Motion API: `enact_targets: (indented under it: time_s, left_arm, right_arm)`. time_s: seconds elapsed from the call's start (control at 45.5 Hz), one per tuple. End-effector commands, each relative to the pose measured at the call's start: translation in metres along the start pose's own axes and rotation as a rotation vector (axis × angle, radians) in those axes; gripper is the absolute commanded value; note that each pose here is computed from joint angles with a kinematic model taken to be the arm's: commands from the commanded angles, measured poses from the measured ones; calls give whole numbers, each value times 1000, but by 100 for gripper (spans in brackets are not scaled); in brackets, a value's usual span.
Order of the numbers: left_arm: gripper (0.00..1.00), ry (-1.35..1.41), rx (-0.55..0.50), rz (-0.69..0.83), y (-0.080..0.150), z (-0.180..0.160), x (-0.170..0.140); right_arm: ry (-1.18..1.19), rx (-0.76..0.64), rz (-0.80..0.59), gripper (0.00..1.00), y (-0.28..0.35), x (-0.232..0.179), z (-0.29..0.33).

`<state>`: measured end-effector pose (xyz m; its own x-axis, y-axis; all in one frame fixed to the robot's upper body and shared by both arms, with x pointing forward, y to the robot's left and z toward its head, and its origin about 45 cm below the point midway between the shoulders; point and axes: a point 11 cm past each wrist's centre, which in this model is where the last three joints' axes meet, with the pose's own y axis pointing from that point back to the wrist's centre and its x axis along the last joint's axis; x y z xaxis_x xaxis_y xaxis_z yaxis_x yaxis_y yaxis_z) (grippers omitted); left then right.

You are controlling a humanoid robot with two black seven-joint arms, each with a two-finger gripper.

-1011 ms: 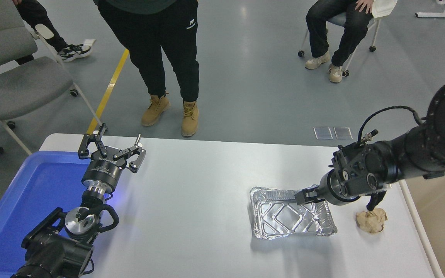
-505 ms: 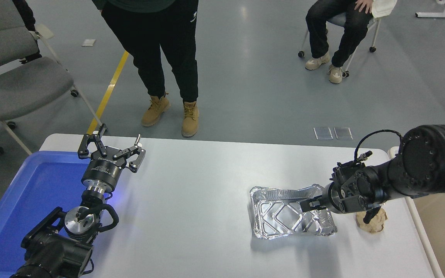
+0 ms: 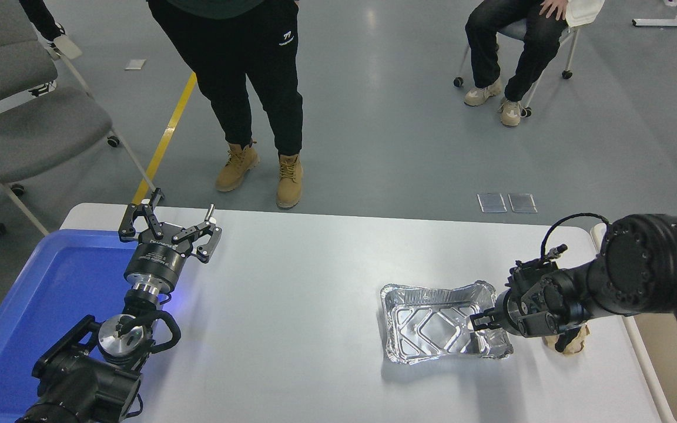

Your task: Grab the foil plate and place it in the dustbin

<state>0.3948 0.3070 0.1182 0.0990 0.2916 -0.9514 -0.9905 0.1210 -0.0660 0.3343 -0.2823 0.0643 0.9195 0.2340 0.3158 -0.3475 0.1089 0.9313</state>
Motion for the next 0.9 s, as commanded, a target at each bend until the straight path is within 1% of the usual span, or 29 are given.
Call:
enact_targets:
  time_s: [0.0,0.198,0.352,0.484,0.615,0.879]
  left_arm:
    - [99,-1,0,0,0,0,0]
    - [99,1,0,0,0,0,0]
    - [99,-1,0,0,0,0,0]
    - [99,1,0,0,0,0,0]
    - [99,1,0,0,0,0,0]
    - [99,-1,0,0,0,0,0]
  right_arm:
    - [13,-1,-2,0,-1,-2,1]
    - [13,-2,4,0,1,3,1]
    - [-13,-10,29,0,15,22,11]
    - [-65,20,18,0,52,42,18]
    - [-101,42,6,0,102,61,27]
    - [-78,62,23,0,210,108,36]
